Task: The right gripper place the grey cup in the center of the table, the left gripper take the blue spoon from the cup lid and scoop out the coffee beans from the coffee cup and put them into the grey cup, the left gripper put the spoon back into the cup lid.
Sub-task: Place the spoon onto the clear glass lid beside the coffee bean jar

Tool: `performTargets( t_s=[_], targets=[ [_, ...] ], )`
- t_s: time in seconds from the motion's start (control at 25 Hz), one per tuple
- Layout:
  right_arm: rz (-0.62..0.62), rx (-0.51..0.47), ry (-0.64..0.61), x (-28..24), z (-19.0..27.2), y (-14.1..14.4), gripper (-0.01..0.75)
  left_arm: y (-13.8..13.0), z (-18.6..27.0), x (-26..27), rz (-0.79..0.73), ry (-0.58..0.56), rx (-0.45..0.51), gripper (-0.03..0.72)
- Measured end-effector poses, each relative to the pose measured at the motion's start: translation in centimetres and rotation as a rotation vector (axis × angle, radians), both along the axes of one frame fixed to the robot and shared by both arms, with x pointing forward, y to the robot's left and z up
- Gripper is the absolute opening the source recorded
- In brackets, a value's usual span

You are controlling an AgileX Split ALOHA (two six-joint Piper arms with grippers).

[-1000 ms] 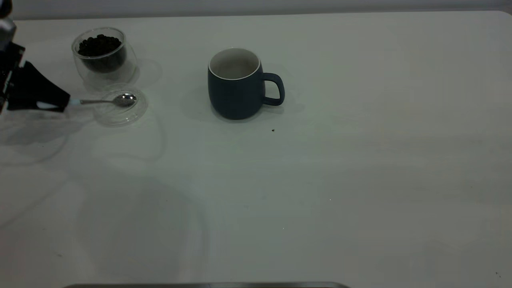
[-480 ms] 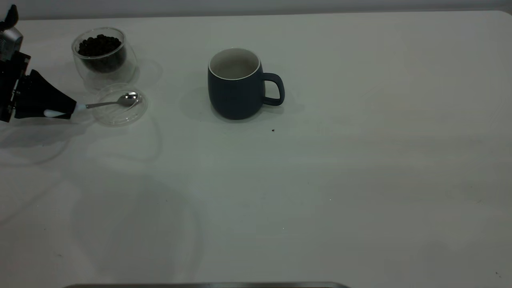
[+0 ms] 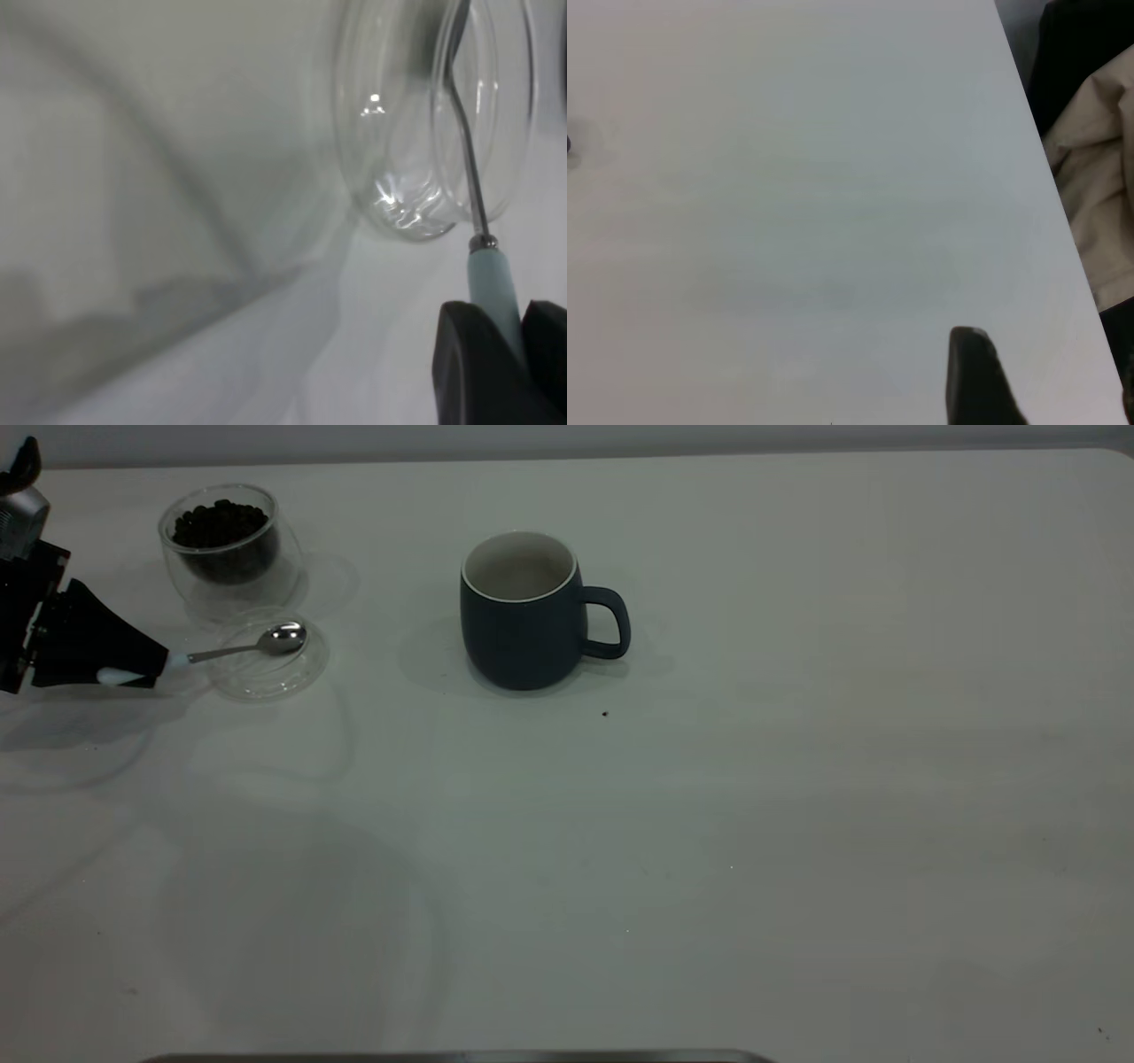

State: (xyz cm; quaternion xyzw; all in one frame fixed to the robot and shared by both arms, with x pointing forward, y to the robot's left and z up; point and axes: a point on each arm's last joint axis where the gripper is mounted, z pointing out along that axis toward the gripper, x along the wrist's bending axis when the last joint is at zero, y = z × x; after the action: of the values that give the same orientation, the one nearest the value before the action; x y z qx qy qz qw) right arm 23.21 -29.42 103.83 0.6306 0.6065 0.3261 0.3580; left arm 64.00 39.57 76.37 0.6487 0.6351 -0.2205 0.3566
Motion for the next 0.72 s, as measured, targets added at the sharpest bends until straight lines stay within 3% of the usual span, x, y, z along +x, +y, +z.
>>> performTargets(
  t_s=[0.44,0.72],
  targets=[
    [0.000,0.000,0.000,0.00,0.00,0.00,0.364,0.25,-0.65,0.09,0.026,0.003,0.039,0.342],
    [0.000,0.000,0.000,0.00,0.00,0.00,0.364,0.31,-0.52,0.21,0.026,-0.002,0.043,0.359]
  ],
)
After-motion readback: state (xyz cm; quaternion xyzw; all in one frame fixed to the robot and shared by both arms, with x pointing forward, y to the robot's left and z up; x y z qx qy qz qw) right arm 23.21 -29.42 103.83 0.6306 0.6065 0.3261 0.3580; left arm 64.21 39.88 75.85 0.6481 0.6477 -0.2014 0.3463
